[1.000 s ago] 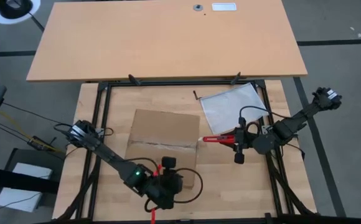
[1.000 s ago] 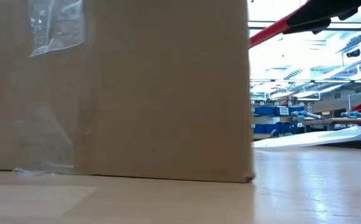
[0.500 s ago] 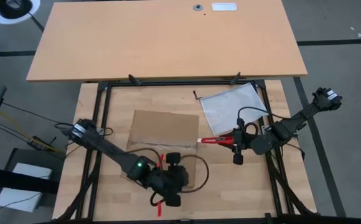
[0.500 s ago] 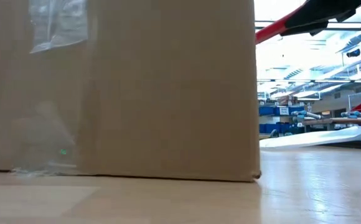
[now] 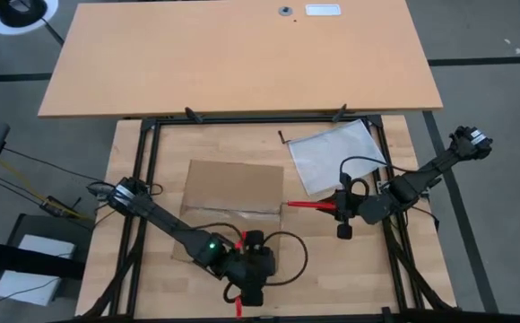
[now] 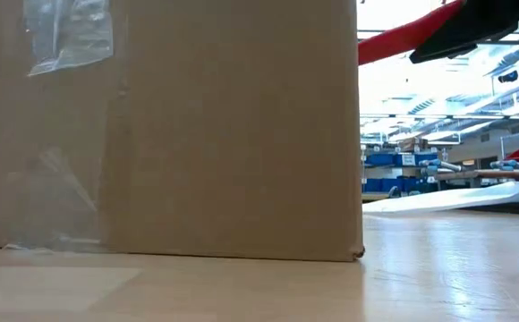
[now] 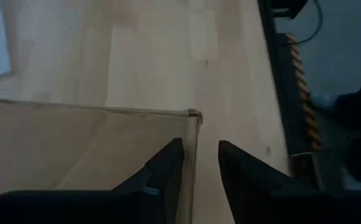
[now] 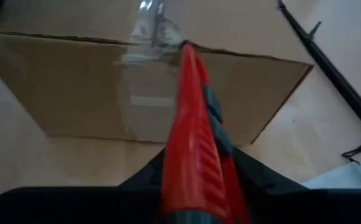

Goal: Unpack boxes
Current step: Open the cardboard box using the red cutter

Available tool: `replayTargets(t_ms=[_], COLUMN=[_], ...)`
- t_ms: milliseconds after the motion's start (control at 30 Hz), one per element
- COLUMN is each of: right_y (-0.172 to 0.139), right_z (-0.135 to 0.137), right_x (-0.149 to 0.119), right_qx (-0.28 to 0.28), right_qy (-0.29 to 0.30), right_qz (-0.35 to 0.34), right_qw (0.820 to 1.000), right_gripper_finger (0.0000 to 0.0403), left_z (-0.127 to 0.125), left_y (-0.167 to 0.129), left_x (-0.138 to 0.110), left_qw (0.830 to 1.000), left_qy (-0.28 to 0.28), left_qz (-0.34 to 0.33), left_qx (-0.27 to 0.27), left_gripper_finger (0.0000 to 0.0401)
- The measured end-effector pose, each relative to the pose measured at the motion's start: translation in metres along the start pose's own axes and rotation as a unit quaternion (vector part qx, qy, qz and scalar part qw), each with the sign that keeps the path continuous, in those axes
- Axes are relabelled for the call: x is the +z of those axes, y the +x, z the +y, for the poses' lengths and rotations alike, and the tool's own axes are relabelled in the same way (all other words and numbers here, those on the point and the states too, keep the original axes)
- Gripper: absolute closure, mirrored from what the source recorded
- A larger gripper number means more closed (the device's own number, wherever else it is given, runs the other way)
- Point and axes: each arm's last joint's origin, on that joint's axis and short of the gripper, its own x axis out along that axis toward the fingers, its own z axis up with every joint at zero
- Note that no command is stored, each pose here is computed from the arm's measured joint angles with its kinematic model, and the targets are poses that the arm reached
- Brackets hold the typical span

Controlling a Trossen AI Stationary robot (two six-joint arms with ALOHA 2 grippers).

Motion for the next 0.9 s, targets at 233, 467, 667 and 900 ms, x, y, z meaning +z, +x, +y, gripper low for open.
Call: replayTargets(t_ms=[233,467,667,900], right_y=[-0.001,0.000,-0.006,-0.025], right_z=[0.001,0.001,-0.002,-0.009], right_x=[0.001,0.003,0.007,0.024], right_qx=[0.013,0.016,0.021,0.035], right_qy=[0.004,0.003,0.013,0.008], right_qz=[-0.003,-0.010,-0.026,-0.069], right_qw=[1.000,1.000,0.999,0.997], right_gripper_finger=[0.0344,0.0347,0.0371,0.0370], left_z=[0.003,0.003,0.001,0.007], left_y=[0.004,0.004,0.000,-0.051], left_x=[-0.001,-0.001,0.005,0.044], left_qw=[0.998,0.998,0.999,0.998], left_qy=[0.015,0.014,0.010,-0.008], left_qz=[-0.012,-0.012,-0.017,-0.052], left_qx=[0.052,0.051,0.043,0.039], left_gripper_finger=[0.0283,0.0284,0.0284,0.0284])
